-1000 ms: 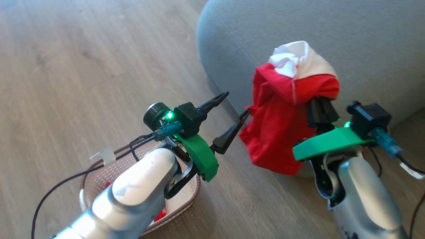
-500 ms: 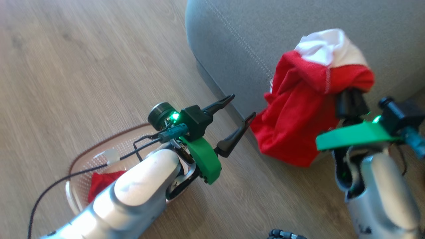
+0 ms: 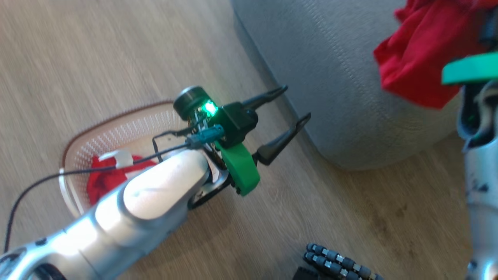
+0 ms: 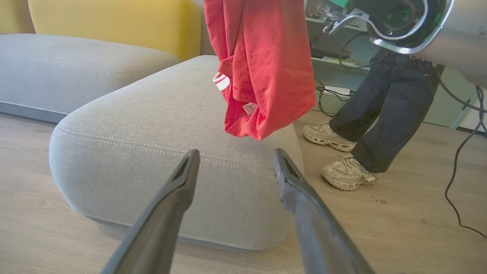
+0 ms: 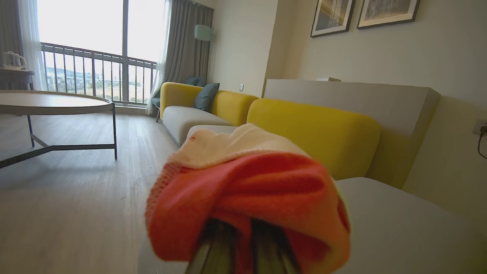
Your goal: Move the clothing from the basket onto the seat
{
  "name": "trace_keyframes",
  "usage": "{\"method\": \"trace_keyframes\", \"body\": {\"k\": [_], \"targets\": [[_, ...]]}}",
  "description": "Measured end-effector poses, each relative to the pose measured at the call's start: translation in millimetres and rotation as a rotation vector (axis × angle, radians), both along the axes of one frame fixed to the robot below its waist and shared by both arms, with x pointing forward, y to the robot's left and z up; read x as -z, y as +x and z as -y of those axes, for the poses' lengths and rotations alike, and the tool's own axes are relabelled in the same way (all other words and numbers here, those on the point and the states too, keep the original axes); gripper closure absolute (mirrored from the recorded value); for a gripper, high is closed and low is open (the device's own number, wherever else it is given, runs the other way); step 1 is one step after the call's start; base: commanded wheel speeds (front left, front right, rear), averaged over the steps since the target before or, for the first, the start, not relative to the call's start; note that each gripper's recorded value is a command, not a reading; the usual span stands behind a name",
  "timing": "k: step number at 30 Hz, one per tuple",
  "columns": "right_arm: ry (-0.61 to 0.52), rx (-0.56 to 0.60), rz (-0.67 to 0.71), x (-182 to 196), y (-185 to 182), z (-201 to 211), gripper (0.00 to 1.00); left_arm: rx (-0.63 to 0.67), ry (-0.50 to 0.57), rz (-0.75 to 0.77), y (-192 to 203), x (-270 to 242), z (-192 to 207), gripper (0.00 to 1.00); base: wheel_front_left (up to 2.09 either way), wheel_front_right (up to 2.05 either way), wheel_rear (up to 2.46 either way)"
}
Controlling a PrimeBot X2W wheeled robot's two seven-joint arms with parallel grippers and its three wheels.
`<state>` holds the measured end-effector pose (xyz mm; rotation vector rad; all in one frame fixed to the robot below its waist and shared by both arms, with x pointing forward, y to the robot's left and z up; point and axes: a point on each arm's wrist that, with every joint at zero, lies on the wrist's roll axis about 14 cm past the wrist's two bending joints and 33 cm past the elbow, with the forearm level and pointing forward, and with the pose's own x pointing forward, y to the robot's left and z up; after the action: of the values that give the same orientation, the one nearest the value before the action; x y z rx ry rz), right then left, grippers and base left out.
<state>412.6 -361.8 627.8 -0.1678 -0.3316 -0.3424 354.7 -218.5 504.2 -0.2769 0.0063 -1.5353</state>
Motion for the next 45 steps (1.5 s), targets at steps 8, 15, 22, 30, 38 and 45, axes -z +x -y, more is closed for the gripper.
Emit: {"method": "trace_keyframes", "body": {"k": [8,15,22,30,38,45], "targets": [[-0.118,0.052,-0.033,-6.6,55.7,30.0,1.00,-0.007,-0.014,-0.026,26.5,23.5,-9.6,0.00,0.00,0.00,0.00],[-0.170,0.162,-0.105,6.8,89.8,74.1,1.00,-0.042,0.020,-0.083,45.7,61.5,-23.9,0.00,0.00,0.00,0.00],[-0.244,0.266,-0.151,6.0,116.9,113.3,1.00,-0.075,0.063,-0.138,56.9,98.0,-40.8,0.00,0.00,0.00,0.00],[-0.190,0.344,-0.211,40.0,141.0,142.0,1.00,-0.131,0.102,-0.204,66.4,130.1,-61.9,0.00,0.00,0.00,0.00],[0.031,0.347,-0.403,150.6,148.2,136.5,1.00,-0.196,0.127,-0.227,78.6,145.1,-79.6,0.00,0.00,0.00,0.00],[0.157,0.406,-0.541,213.4,95.2,138.8,0.89,-0.233,0.122,-0.198,86.3,130.7,-85.2,0.00,0.00,0.00,0.00]]}}
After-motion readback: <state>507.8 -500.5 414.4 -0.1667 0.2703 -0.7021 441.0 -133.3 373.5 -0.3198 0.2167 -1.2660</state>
